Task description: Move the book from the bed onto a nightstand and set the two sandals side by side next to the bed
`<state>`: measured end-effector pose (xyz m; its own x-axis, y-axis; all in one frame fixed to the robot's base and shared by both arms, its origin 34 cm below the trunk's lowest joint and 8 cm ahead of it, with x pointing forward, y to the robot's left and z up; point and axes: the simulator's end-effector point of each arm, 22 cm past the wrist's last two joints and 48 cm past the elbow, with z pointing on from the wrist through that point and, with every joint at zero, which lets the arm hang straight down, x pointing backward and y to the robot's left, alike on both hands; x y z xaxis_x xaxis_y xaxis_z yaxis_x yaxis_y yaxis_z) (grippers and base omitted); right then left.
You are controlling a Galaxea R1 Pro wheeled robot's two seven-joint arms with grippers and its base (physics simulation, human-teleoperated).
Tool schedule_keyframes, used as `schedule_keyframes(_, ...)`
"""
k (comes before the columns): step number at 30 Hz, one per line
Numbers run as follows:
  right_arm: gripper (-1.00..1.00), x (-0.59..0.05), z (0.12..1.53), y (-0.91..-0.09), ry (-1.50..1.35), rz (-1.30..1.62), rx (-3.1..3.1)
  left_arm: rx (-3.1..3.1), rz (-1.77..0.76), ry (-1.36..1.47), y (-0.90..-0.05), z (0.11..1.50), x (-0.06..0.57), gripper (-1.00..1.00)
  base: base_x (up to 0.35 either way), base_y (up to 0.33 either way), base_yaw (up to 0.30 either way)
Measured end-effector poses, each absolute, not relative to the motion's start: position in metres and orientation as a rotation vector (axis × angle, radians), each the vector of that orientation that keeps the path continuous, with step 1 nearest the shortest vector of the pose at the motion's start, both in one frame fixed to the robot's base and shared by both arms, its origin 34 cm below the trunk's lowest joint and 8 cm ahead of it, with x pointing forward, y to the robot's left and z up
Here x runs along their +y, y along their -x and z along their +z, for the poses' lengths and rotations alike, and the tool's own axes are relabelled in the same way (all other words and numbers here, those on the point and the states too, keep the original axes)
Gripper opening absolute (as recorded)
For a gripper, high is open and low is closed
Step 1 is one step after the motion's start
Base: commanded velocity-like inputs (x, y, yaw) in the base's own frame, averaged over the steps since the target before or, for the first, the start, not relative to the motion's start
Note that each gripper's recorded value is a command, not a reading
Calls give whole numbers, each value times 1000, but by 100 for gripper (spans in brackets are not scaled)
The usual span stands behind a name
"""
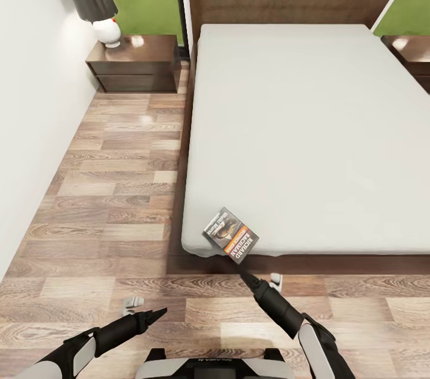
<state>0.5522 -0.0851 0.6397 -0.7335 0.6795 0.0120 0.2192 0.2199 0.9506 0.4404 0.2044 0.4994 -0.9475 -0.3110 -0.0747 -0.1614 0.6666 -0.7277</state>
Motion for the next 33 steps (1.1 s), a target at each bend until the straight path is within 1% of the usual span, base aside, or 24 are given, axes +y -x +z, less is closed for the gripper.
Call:
schedule_keyframes(8, 100, -90, 633, -560, -878, 1535, 2040, 2689, -1145, 385, -441, 488, 205, 100, 0, 0, 0)
schedule_keyframes(33, 100, -91, 595, -562, -883, 1536, 2033, 2688, -1144, 384, -442, 449, 205, 100, 0, 0, 0)
